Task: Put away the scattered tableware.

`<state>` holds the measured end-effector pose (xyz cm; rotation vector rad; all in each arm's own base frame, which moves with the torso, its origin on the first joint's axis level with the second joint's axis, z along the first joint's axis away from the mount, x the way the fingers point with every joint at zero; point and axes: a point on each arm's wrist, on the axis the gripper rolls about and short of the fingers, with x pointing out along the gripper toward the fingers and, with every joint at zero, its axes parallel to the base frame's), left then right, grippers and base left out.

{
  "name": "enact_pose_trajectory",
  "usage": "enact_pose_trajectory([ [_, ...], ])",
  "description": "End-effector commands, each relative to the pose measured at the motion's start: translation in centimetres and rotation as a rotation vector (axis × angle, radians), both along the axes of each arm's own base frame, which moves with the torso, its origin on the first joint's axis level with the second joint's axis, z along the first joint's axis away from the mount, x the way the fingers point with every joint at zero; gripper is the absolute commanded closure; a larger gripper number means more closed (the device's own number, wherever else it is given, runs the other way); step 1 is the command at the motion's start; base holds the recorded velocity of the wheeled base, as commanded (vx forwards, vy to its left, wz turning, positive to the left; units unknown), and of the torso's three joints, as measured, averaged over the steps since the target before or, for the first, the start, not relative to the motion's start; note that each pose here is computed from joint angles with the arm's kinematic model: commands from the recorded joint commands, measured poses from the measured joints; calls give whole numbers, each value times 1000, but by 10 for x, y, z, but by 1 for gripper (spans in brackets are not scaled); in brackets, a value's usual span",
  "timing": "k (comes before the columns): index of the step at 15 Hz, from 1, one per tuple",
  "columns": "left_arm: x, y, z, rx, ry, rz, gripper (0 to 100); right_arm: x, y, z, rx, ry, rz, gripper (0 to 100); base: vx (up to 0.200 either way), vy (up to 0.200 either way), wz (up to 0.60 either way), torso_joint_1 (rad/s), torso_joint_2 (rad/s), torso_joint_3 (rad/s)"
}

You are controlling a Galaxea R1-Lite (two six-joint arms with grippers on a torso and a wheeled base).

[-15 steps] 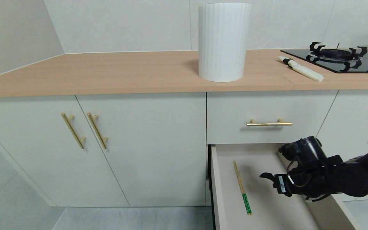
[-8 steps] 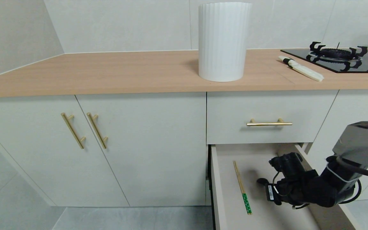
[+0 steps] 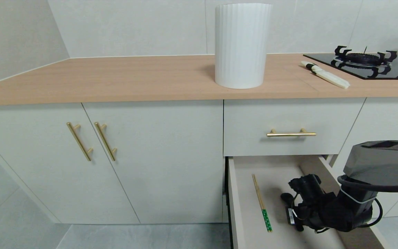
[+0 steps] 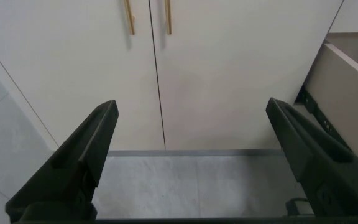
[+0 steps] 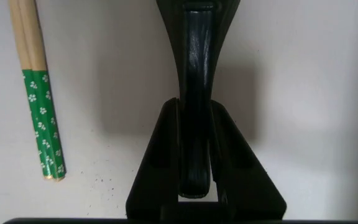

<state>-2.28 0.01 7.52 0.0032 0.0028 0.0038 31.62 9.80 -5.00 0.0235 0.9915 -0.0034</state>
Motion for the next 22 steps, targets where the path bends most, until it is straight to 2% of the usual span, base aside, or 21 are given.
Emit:
enact_pose_trajectory([
  [1, 0, 0, 0, 0, 0, 1, 0, -1, 0, -4, -3, 16, 0, 100, 0, 0, 0, 0, 0, 0],
  [5, 0, 0, 0, 0, 0, 1, 0, 0, 0, -4, 1, 4, 0, 100, 0, 0, 0, 0, 0, 0],
  [6, 0, 0, 0, 0, -1, 1, 0, 0, 0, -3, 2, 1, 0, 0, 0, 0, 0, 0, 0, 0],
  [12, 0, 0, 0, 0, -1, 1, 0, -1, 0, -1, 3, -3, 0, 0, 0, 0, 0, 0, 0, 0],
  [14, 0, 0, 0, 0, -1, 1, 0, -4, -1, 17, 17, -43, -1, 0, 0, 0, 0, 0, 0, 0],
  [19, 0, 0, 0, 0, 0, 1, 0, -41, -13, 127, 92, -285, 19, 0, 0, 0, 0, 0, 0, 0],
  [22, 0, 0, 0, 0, 0, 1, 0, -81, -10, 183, 112, -327, 90, 0, 0, 0, 0, 0, 0, 0],
])
